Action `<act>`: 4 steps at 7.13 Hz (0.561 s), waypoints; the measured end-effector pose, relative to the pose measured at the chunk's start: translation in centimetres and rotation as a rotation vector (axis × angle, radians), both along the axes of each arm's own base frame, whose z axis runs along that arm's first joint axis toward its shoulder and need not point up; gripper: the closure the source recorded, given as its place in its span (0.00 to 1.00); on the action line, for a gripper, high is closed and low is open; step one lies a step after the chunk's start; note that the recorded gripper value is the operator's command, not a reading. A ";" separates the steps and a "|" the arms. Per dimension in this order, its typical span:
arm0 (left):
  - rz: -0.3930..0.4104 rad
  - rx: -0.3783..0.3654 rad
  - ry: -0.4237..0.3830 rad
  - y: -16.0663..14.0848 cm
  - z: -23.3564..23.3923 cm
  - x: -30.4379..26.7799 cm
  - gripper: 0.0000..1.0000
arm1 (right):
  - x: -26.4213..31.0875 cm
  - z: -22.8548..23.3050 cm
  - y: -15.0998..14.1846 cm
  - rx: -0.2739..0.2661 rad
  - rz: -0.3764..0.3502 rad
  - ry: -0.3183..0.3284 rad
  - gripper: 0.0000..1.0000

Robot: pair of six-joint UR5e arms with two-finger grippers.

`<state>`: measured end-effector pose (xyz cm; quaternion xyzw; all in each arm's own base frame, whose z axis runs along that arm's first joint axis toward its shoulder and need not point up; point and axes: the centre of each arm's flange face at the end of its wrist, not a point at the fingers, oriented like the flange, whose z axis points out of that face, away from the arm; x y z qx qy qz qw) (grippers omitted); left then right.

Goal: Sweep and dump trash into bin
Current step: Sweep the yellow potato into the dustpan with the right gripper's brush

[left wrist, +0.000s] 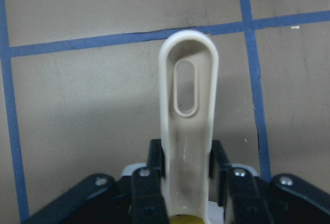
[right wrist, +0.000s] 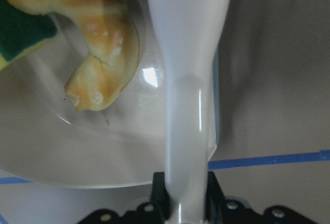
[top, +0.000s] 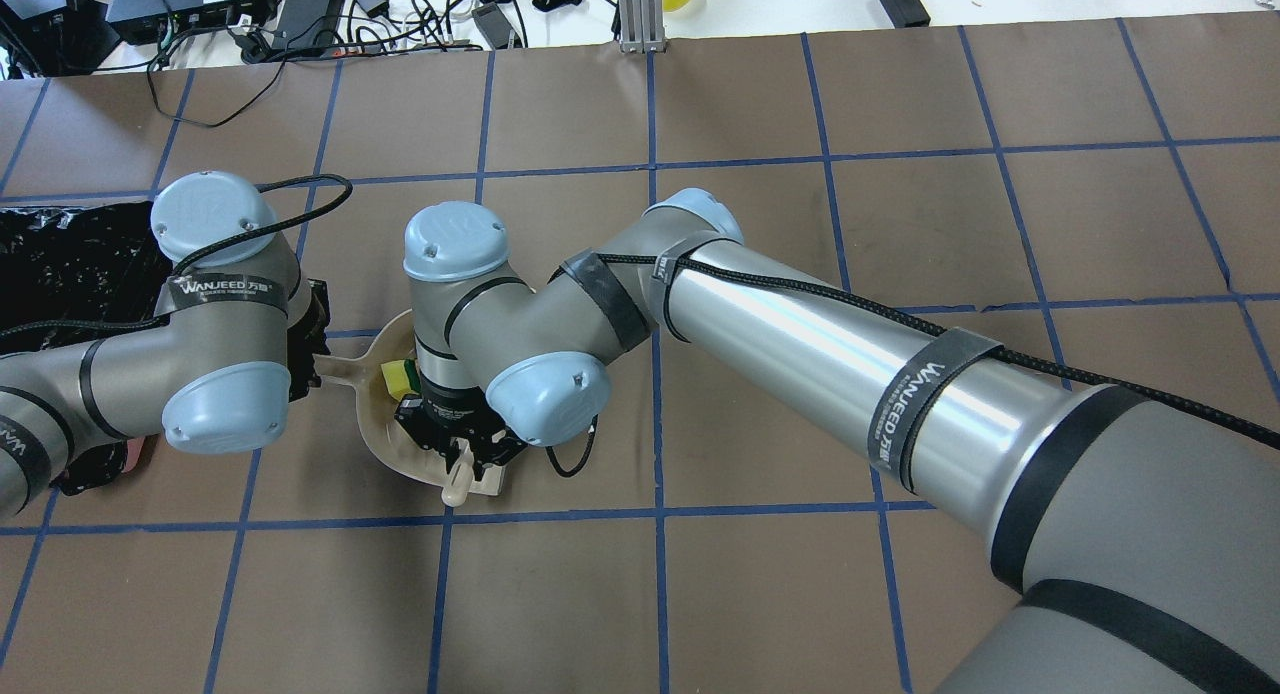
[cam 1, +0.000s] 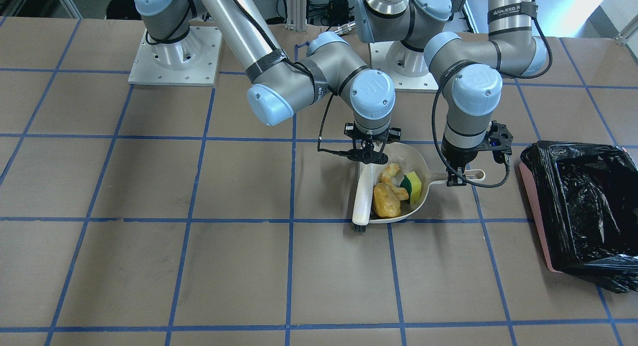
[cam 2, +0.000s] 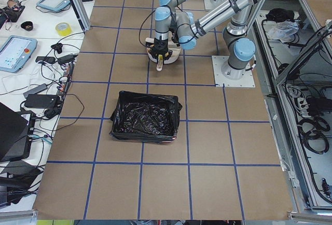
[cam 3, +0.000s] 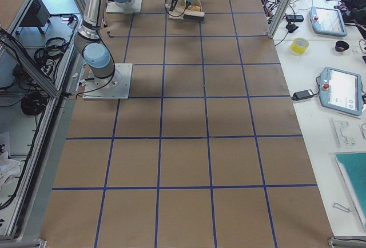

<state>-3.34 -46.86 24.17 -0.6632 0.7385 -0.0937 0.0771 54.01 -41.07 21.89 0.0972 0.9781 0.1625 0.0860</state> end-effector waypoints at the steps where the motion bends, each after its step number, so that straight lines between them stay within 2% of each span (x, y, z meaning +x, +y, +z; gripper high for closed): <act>1: 0.000 0.001 0.000 0.0 0.0 0.0 1.00 | -0.6 0.2 -0.2 -0.020 0.024 0.048 1.00; 4: 0.007 -0.008 0.007 -0.4 0.2 0.0 1.00 | -4.9 2.2 -1.0 -0.082 0.184 0.253 1.00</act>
